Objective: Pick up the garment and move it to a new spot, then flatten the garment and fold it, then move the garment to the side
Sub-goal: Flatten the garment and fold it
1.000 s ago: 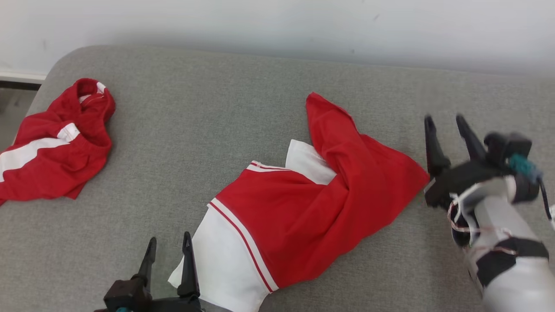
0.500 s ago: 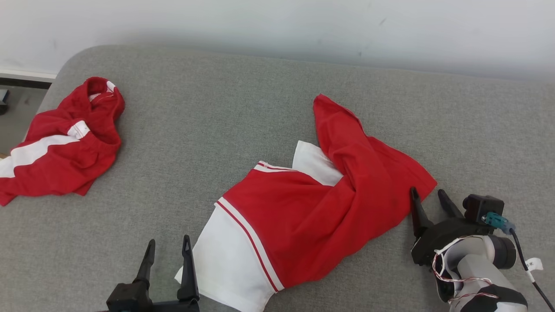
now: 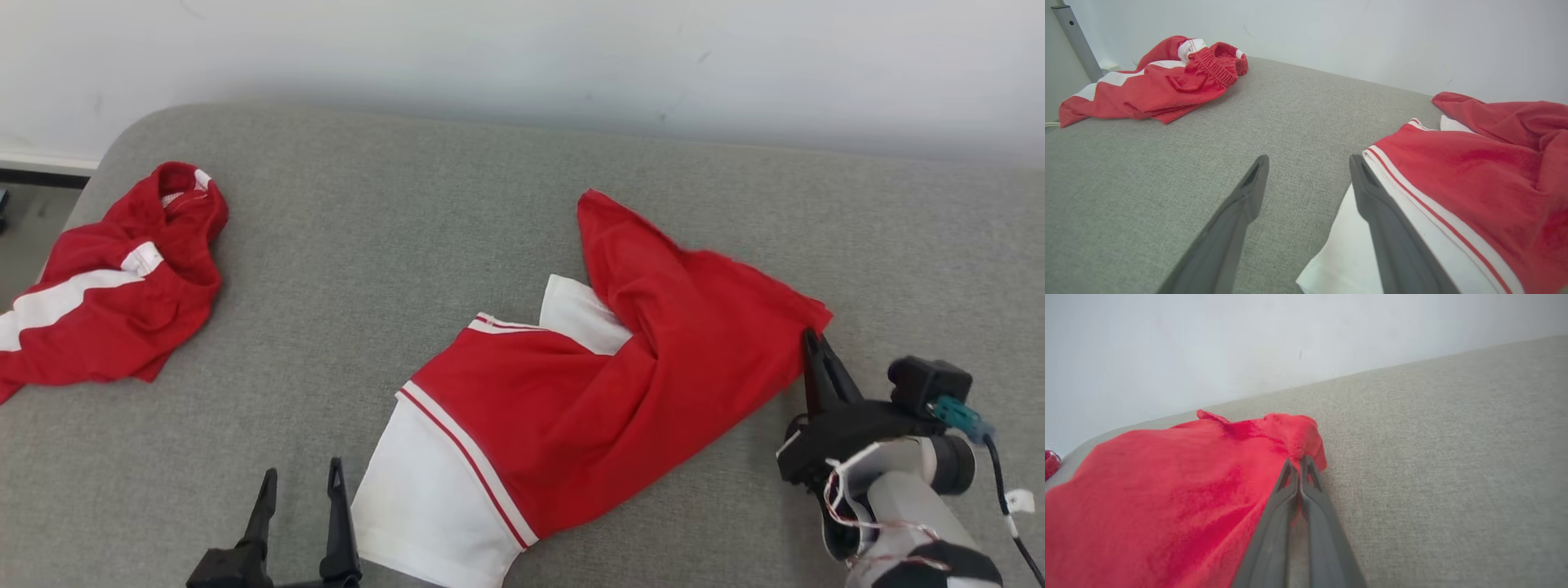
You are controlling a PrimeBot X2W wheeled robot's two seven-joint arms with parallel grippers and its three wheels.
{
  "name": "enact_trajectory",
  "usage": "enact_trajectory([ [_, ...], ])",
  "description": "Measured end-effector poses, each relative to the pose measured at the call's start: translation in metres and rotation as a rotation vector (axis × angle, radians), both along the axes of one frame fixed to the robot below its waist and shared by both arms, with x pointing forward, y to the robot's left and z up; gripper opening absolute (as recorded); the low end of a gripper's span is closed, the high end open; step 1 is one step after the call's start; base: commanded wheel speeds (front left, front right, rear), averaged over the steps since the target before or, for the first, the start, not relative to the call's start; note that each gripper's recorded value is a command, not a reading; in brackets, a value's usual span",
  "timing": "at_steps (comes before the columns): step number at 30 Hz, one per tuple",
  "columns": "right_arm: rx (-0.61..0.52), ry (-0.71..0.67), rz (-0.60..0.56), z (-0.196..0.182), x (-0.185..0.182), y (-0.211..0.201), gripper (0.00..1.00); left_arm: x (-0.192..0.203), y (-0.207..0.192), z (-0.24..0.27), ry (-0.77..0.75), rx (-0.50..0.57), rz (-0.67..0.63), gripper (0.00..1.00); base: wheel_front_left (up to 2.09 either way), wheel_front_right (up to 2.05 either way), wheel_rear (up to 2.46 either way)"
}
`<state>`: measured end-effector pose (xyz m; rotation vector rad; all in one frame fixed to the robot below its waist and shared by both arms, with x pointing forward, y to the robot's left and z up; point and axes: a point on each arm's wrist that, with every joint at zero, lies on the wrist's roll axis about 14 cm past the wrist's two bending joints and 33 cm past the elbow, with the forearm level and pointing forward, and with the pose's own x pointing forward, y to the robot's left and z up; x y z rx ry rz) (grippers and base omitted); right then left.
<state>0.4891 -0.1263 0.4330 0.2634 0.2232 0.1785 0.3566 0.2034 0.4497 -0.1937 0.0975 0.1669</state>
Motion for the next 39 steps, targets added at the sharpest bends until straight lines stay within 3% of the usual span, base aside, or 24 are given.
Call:
enact_trajectory([
  [11, 0.06, -0.091, -0.111, 0.016, -0.066, -0.046, 0.0, -0.001, -0.008, -0.002, 0.001, -0.017, -0.028, 1.0, 0.0, 0.0, 0.0],
  [22, 0.07, -0.032, -0.117, 0.03, -0.116, -0.055, 0.0, 0.017, -0.028, -0.003, -0.004, -0.028, -0.094, 1.0, 0.0, 0.0, 0.0],
  [28, 0.037, -0.03, -0.088, 0.037, -0.106, -0.048, 0.0, 0.018, -0.028, -0.003, -0.004, -0.031, -0.095, 1.0, 0.0, 0.0, 0.0],
  [39, -0.009, 0.025, 0.001, 0.022, -0.039, -0.006, 0.0, 0.006, -0.021, -0.001, -0.005, -0.03, -0.076, 1.0, 0.0, 0.0, 0.0],
])
